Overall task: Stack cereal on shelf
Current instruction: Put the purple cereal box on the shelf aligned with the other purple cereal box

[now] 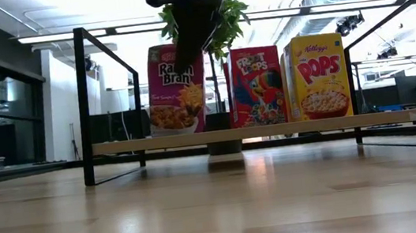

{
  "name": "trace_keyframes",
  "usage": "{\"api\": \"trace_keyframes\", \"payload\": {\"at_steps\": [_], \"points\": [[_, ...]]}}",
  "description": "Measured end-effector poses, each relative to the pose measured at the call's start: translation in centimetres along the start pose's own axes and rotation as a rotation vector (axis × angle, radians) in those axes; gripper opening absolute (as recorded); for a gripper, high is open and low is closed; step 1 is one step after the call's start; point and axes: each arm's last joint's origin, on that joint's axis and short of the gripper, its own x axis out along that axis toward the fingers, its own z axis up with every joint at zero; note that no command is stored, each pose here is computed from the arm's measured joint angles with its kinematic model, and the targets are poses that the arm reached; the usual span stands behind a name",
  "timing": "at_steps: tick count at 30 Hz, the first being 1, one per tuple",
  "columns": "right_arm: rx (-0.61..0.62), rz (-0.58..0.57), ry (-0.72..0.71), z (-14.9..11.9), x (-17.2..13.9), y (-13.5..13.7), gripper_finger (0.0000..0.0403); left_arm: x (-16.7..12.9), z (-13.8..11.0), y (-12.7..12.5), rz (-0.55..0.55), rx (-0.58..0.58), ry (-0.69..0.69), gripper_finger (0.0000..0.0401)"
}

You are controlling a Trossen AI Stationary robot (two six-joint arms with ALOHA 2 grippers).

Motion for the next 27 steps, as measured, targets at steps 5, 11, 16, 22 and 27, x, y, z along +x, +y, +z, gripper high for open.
{"api": "trace_keyframes", "payload": {"at_steps": [5,11,16,22,27], "points": [[0.005,-0.010,0.001,0.0,-0.1,-0.1,0.0189,0.0,0.0,0.0,0.000,0.000,0.001,0.0218],[0.008,-0.059,0.008,-0.1,-0.1,-0.2,0.0228,0.0,0.0,0.0,0.000,0.000,0.002,0.0218],[-0.001,-0.068,0.017,-0.2,-0.2,-0.2,0.0227,0.0,0.0,0.0,0.000,0.000,0.003,0.0218],[0.026,-0.095,0.031,0.2,-1.8,-0.6,0.0227,0.0,0.0,0.0,0.000,0.001,0.003,0.0218],[0.037,-0.102,0.011,0.9,-3.6,-0.9,0.0227,0.0,0.0,0.0,0.000,0.001,0.003,0.0218]]}}
